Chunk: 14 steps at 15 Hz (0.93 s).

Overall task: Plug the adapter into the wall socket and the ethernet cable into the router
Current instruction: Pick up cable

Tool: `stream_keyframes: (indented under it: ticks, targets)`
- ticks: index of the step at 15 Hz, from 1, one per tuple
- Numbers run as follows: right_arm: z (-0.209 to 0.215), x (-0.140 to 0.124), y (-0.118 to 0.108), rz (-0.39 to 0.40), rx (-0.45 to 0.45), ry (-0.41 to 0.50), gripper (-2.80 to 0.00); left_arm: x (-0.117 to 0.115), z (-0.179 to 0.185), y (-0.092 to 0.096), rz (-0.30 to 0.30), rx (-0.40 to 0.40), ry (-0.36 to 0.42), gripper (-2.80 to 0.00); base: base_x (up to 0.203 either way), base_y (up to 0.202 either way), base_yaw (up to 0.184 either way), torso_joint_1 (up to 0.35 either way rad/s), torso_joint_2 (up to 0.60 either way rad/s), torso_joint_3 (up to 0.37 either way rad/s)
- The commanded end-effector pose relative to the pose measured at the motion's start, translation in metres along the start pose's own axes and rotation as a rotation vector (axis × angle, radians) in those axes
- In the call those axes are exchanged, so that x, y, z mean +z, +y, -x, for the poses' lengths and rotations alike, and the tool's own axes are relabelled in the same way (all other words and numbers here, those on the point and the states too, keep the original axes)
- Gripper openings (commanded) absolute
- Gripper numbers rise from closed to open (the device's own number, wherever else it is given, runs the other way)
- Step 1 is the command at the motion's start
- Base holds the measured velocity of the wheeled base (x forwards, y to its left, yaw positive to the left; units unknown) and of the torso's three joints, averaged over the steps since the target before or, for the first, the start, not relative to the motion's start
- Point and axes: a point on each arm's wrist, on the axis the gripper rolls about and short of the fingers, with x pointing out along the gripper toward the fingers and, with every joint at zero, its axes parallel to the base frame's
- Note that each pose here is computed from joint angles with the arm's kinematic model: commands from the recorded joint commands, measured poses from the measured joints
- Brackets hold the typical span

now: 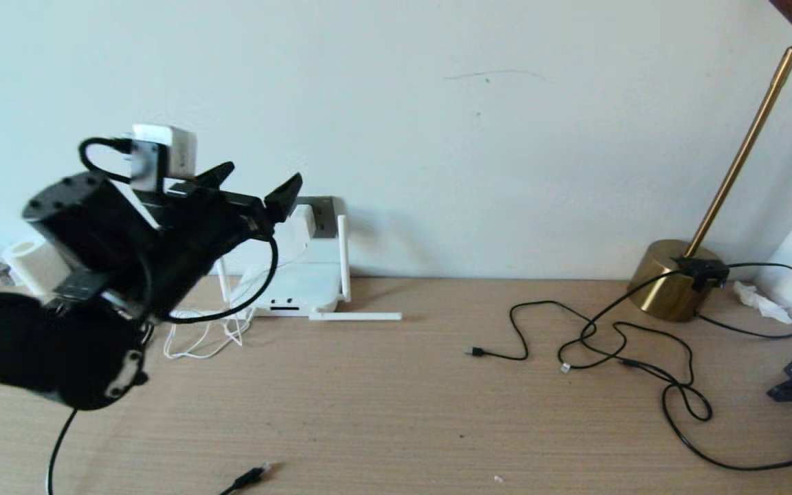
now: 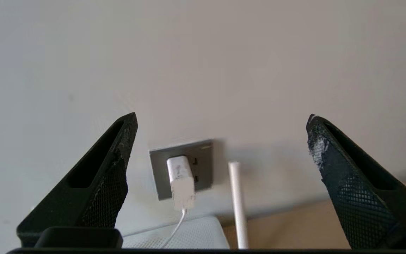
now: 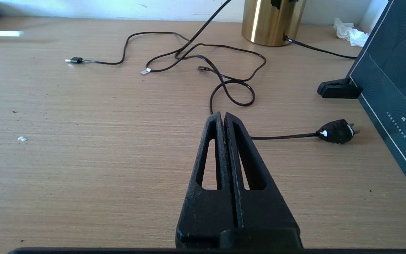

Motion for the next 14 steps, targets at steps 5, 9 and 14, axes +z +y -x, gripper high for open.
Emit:
stream_keyframes:
  ticks: [5,9,14]
  targets:
    - [0.000,0.000,0.000,0.000,0.000,0.000,-2.80,0.035,0.138,0.000,-0.306,-0.446,0.586,0.00,0.000,0.000,0.000,0.000,0.00,0.000]
    - [0.000,0.000,0.000,0.000,0.000,0.000,-2.80,-0.005,0.194,-0.012,-0.550,-0.874,0.892,0.00,0.000,0.000,0.000,0.000,0.00,0.000]
    - [0.000,0.000,0.000,0.000,0.000,-0.001,-2.80,-0.032,0.174,-0.008,-0.702,-0.994,1.098,0.00,0.000,0.000,0.000,0.000,0.00,0.000]
